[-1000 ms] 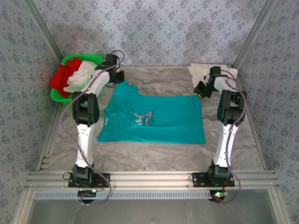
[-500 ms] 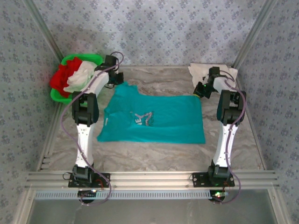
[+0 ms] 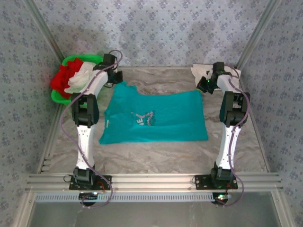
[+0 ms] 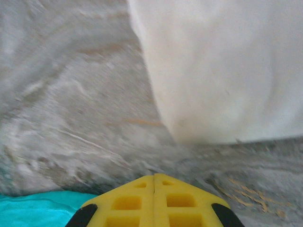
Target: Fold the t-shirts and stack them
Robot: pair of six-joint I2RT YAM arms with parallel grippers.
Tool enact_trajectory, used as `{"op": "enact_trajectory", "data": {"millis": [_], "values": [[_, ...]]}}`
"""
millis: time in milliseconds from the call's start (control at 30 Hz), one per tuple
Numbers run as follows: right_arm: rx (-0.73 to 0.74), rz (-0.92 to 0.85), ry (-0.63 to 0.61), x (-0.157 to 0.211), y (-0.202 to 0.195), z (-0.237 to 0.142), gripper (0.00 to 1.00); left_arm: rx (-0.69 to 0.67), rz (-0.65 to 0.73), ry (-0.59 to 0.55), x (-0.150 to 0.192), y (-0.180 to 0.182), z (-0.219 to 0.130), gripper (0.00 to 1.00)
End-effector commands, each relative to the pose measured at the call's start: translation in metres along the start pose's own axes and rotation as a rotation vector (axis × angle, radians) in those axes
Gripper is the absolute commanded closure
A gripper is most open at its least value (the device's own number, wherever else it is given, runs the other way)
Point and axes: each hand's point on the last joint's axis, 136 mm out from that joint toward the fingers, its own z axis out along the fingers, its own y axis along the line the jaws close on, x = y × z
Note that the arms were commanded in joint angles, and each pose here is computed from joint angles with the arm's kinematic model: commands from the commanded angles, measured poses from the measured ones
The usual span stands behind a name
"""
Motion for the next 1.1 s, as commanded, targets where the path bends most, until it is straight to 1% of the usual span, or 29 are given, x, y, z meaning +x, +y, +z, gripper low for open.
{"op": "enact_trajectory", "data": {"millis": [0, 167, 400, 533, 667, 700, 800, 933, 1067], "values": [[-0.069, -0.025, -0.076, -0.025, 0.029, -0.017, 1.0, 0.017, 0.038, -0.053, -0.025, -0.006, -0.015, 1.0], [-0.092, -0.026, -0.104, -0.035, 0.038, -0.023, 1.0, 0.032, 0.081, -0.089, -0.046, -0.014, -0.022, 1.0], [-0.117, -0.06, -0.107, -0.029, 0.042, -0.028, 1.0, 0.025, 0.121, -0.092, -0.047, -0.018, -0.03, 1.0], [-0.117, -0.068, -0.129, -0.027, 0.041, -0.037, 1.0, 0.024, 0.14, -0.11, -0.033, -0.019, -0.036, 1.0], [-0.11, -0.069, -0.141, -0.02, 0.035, -0.042, 1.0, 0.007, 0.145, -0.144, -0.016, -0.01, -0.043, 1.0], [-0.111, -0.071, -0.144, -0.019, 0.034, -0.043, 1.0, -0.004, 0.148, -0.135, -0.007, -0.005, -0.041, 1.0], [-0.118, -0.084, -0.164, -0.017, 0.035, -0.051, 1.0, -0.018, 0.149, -0.122, 0.005, 0.003, -0.042, 1.0], [-0.117, -0.129, -0.195, -0.017, 0.041, -0.065, 1.0, -0.035, 0.158, -0.126, 0.008, 0.008, -0.049, 1.0], [-0.047, -0.125, -0.209, -0.011, 0.029, -0.075, 1.0, -0.051, 0.144, -0.155, 0.007, 0.012, -0.065, 1.0]]}}
